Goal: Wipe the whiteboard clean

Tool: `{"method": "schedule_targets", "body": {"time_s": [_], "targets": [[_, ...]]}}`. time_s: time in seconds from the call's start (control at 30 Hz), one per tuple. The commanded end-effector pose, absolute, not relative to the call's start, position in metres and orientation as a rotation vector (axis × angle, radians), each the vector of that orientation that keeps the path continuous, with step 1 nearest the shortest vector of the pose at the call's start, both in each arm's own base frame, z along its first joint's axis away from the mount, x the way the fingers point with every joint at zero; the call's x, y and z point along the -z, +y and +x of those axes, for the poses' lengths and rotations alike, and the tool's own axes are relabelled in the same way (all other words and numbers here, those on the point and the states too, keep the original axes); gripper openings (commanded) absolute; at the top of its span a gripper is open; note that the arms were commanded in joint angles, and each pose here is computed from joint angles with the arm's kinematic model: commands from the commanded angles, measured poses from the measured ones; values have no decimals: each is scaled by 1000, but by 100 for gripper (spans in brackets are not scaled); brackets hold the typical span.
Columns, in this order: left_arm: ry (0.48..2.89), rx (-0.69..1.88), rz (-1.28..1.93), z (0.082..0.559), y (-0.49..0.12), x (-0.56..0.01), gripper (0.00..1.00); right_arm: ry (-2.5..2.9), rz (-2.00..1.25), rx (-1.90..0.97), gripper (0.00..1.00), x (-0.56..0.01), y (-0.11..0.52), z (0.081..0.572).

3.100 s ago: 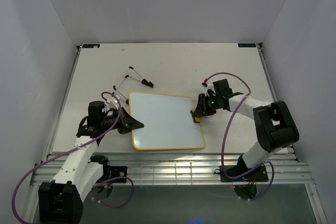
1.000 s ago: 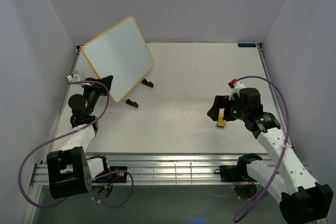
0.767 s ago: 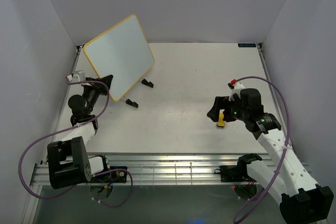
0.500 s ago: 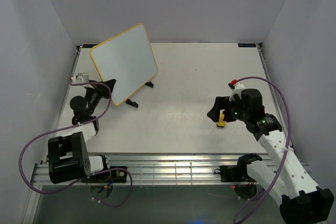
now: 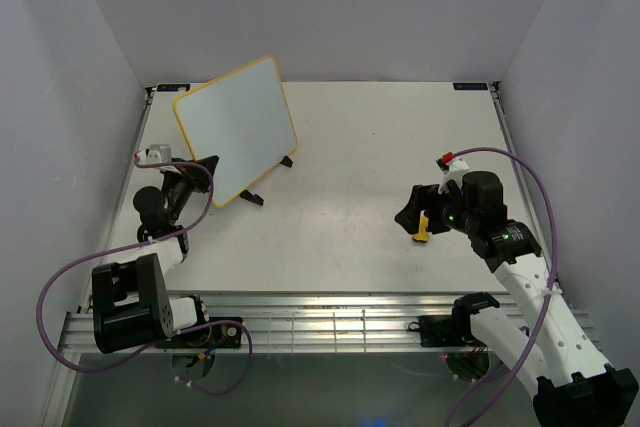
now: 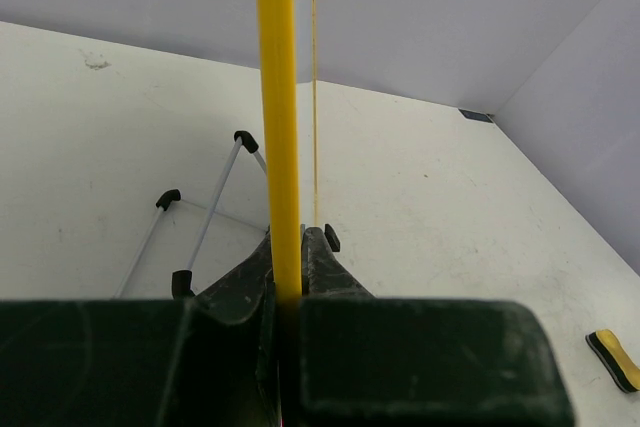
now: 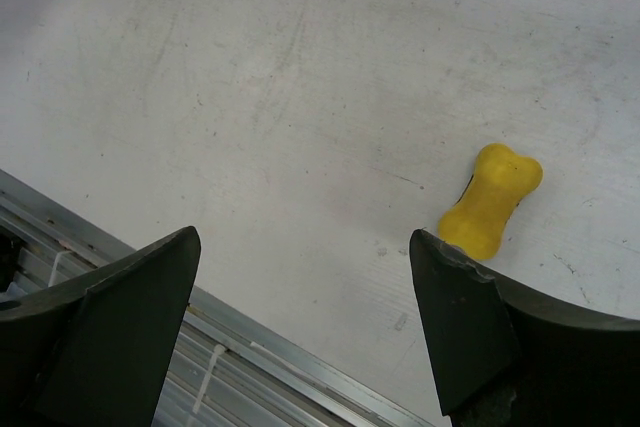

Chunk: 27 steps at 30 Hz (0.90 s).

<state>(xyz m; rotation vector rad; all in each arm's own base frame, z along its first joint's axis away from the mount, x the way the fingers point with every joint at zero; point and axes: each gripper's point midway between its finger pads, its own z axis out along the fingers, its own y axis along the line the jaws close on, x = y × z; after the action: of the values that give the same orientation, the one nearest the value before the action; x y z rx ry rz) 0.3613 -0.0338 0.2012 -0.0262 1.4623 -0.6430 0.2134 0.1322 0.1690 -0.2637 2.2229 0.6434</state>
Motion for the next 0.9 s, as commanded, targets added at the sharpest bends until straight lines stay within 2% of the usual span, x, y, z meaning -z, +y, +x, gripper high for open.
{"method": "schedule_targets", "body": {"time_s": [0.0, 0.3, 0.47, 0.53, 0.57, 0.63, 0.87], "targets": [[1377, 521, 23, 365, -21, -220, 0, 2185, -308, -655, 90, -176, 136, 213], [1462, 346, -36, 369, 5, -181, 0, 2162, -329, -677, 90, -181, 139, 209], [1413, 215, -107, 358, 26, -177, 0, 2160, -335, -685, 90, -179, 140, 208], [1415, 191, -116, 355, 29, -172, 15, 2153, -338, -688, 90, -181, 141, 208], [1409, 188, -112, 354, 29, -172, 18, 2151, -339, -689, 90, -181, 141, 208], [1424, 189, -109, 354, 28, -168, 16, 2150, -340, -691, 90, -182, 141, 207], [1461, 180, -136, 355, 32, -154, 17, 2145, -341, -691, 90, -182, 141, 207]]}}
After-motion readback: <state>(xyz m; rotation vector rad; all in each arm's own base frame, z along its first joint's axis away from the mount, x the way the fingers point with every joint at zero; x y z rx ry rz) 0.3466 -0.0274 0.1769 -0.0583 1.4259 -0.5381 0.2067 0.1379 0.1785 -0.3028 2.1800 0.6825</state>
